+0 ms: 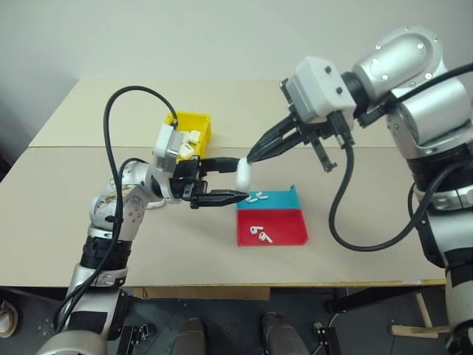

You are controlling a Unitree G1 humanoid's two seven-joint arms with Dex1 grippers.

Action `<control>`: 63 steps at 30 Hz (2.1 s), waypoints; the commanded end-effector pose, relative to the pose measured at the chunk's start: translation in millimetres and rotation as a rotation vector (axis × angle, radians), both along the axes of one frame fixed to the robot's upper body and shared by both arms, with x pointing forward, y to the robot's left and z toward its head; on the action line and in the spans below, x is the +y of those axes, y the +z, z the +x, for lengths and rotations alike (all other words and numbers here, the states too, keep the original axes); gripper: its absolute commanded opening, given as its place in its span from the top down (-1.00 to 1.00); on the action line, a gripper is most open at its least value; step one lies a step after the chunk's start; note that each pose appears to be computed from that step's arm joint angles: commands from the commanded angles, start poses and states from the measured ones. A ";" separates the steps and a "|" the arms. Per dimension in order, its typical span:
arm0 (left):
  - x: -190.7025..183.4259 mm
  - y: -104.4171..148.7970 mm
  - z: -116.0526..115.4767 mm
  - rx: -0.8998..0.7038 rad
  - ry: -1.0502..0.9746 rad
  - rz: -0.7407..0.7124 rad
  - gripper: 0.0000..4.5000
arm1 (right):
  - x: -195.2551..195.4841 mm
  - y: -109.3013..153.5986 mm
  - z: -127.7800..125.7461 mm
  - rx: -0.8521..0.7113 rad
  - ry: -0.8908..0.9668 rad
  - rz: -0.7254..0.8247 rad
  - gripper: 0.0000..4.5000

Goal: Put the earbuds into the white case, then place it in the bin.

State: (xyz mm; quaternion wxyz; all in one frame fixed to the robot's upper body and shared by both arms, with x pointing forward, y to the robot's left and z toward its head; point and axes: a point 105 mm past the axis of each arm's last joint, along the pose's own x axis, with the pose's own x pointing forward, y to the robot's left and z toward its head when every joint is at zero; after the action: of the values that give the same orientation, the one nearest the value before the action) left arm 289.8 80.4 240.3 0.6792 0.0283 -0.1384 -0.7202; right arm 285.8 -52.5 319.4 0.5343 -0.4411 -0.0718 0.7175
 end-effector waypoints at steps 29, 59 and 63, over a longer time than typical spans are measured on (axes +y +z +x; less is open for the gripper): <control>77.1 22.7 168.2 0.047 1.432 -0.115 -0.24 | -30.5 -41.7 -25.4 0.470 -0.622 0.754 0.99; 70.2 9.6 89.4 -0.088 0.843 0.054 -1.00 | -58.2 -82.8 -10.0 0.375 -0.791 0.765 1.00; 74.9 4.5 33.0 -0.083 0.636 0.129 -1.00 | -67.7 -94.9 -15.3 0.382 -0.771 0.684 1.00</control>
State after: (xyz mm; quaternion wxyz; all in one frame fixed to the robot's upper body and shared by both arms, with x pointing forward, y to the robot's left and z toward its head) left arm 347.1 160.6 224.6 0.8893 0.1346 -0.0738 -0.4308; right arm 276.8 -119.1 212.7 0.8851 -0.0753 -0.0070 0.4593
